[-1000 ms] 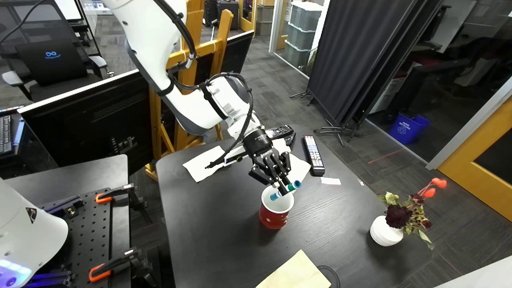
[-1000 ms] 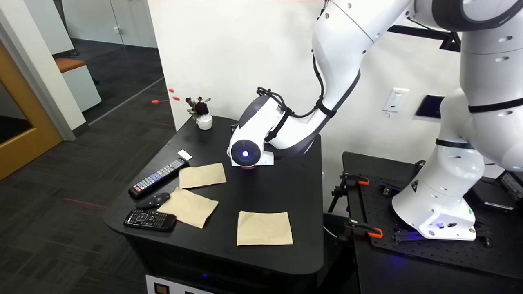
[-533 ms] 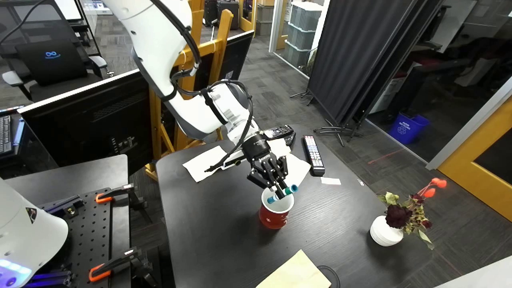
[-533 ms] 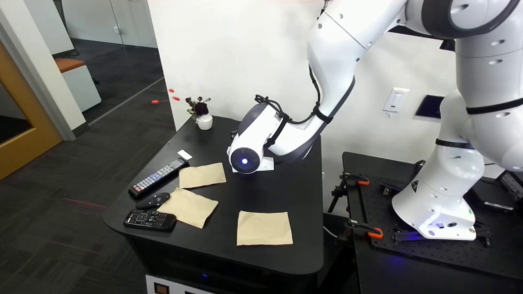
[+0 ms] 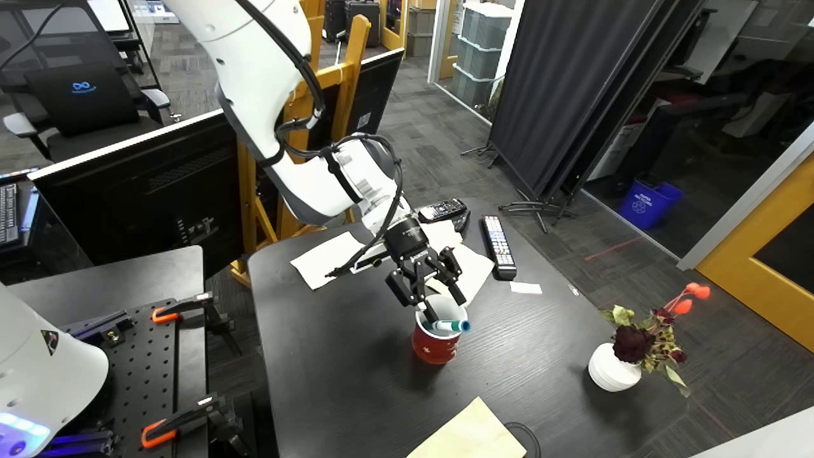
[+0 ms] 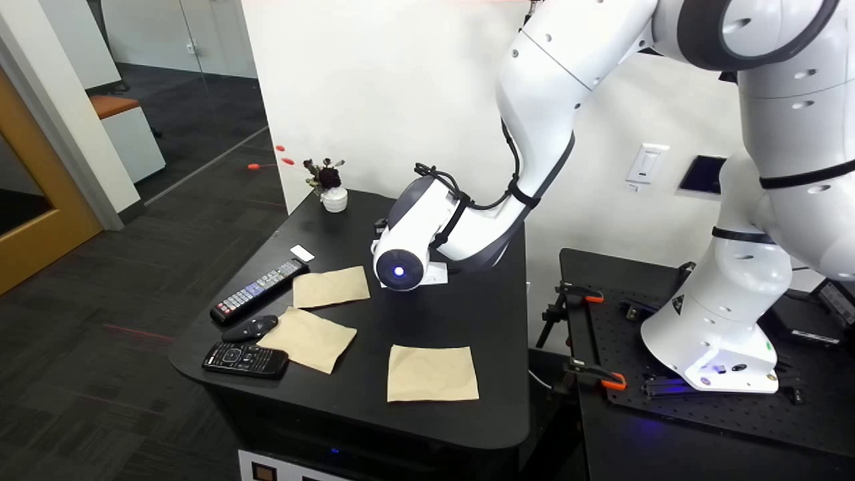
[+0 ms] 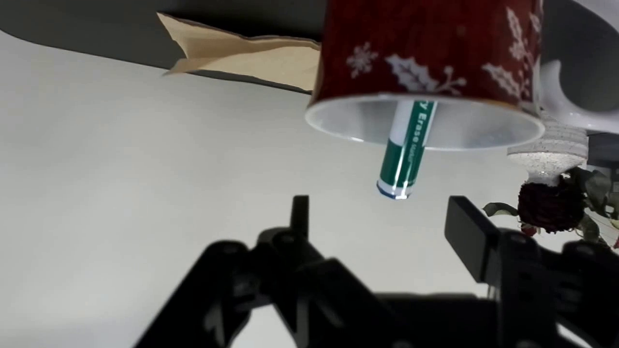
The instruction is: Pick up the marker and place it in the cup
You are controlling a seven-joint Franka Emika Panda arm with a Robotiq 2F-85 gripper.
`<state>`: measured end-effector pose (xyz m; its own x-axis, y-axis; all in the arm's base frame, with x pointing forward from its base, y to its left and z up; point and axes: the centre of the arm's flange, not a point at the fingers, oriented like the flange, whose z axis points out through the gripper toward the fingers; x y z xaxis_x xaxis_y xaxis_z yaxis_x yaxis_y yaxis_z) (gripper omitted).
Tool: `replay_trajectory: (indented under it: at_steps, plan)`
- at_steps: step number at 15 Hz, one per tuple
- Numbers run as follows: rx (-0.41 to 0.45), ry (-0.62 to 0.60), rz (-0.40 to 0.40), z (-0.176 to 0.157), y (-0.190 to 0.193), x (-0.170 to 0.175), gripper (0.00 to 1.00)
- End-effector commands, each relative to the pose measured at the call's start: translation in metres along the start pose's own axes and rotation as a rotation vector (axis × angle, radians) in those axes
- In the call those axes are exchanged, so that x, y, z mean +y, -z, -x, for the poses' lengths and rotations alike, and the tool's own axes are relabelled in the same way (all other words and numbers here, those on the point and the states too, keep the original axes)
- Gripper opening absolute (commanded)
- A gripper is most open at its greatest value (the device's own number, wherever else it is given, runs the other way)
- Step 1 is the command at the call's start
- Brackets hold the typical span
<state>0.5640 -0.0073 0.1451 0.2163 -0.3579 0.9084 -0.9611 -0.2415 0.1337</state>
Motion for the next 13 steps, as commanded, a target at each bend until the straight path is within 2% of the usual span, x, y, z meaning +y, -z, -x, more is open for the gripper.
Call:
replay_trajectory:
  at_steps: [1,13]
  plan:
    - [-0.006,-0.015,-0.002,-0.0032,-0.0028,-0.0052,1.0]
    - [-0.001,-0.008,0.004,-0.0028,-0.0028,-0.0018,1.0]
